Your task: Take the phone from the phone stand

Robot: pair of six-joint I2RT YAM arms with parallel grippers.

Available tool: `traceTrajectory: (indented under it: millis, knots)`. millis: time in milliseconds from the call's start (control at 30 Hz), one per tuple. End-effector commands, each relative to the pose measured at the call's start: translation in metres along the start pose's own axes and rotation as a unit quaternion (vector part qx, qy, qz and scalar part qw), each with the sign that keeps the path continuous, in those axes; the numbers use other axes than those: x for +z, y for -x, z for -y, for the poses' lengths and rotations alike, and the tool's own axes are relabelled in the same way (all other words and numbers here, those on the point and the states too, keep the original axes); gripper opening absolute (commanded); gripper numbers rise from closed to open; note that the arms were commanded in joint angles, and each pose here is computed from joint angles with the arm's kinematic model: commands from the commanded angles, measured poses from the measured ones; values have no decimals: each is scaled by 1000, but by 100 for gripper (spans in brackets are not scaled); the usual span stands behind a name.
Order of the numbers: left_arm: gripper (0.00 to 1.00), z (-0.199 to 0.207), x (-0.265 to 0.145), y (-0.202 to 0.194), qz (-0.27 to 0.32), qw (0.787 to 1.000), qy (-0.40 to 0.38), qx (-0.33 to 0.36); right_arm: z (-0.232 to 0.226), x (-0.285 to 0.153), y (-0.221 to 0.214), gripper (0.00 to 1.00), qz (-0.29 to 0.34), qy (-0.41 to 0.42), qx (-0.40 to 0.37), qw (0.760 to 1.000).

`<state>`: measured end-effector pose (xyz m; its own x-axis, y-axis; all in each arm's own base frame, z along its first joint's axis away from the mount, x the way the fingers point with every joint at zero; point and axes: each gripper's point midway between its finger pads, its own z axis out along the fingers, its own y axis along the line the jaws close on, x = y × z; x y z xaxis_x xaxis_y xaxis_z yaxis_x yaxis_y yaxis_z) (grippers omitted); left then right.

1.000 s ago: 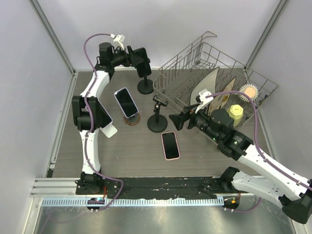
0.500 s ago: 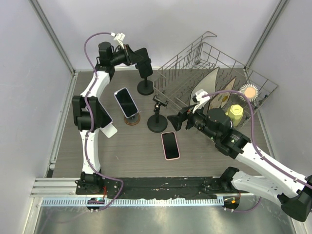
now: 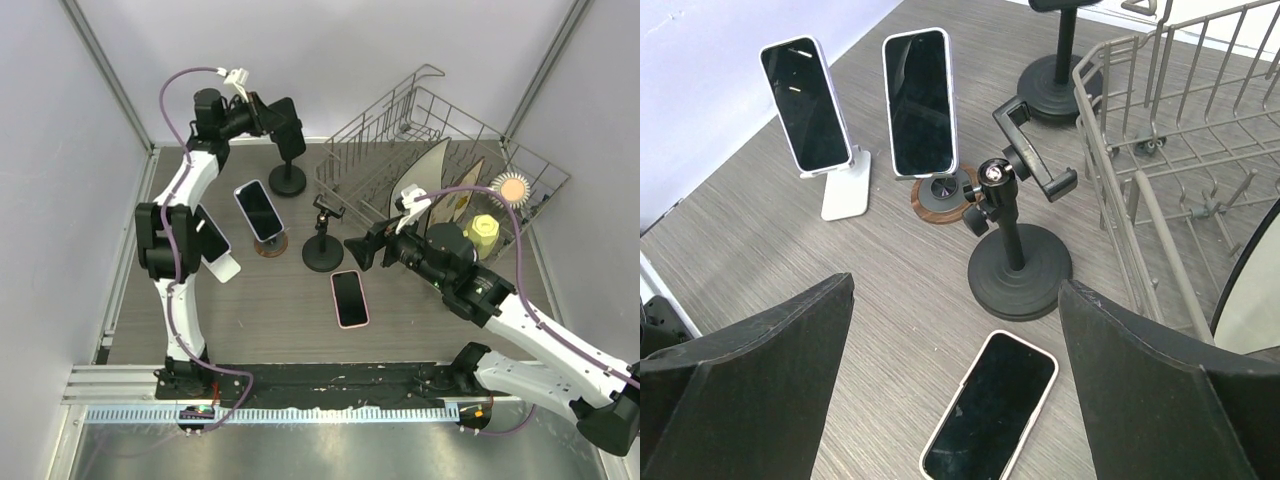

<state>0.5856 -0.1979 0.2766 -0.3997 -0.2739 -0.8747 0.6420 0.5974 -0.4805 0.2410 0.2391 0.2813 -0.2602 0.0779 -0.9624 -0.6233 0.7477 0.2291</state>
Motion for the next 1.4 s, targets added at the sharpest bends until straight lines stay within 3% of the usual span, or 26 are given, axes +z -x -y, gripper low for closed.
traceTrajectory:
  millis: [0,233,433,567,733,900,1133,1367]
  knots:
    - [0,104,-51,136,165,975,-48,142,-9,-10,30,89,38,13,5,999]
    - [0,171,-94,170,212,960,-80,162,-8,-18,35,88,42,8,10,999]
    - [0,223,-145,173,240,956,-46,161,-5,-27,37,88,46,0,14,999]
    - [0,229,-166,136,219,966,37,131,-1,-30,39,88,45,-11,14,999]
    - [0,244,-196,85,207,972,74,85,-1,-31,38,88,43,-13,18,999]
    - [0,264,-218,36,184,979,69,53,0,-33,35,88,40,-13,20,999]
    - [0,249,-217,-48,117,990,78,-2,3,-31,30,88,34,-21,17,999]
    - [0,252,-216,-95,100,990,90,-50,3,-25,24,88,26,-19,16,999]
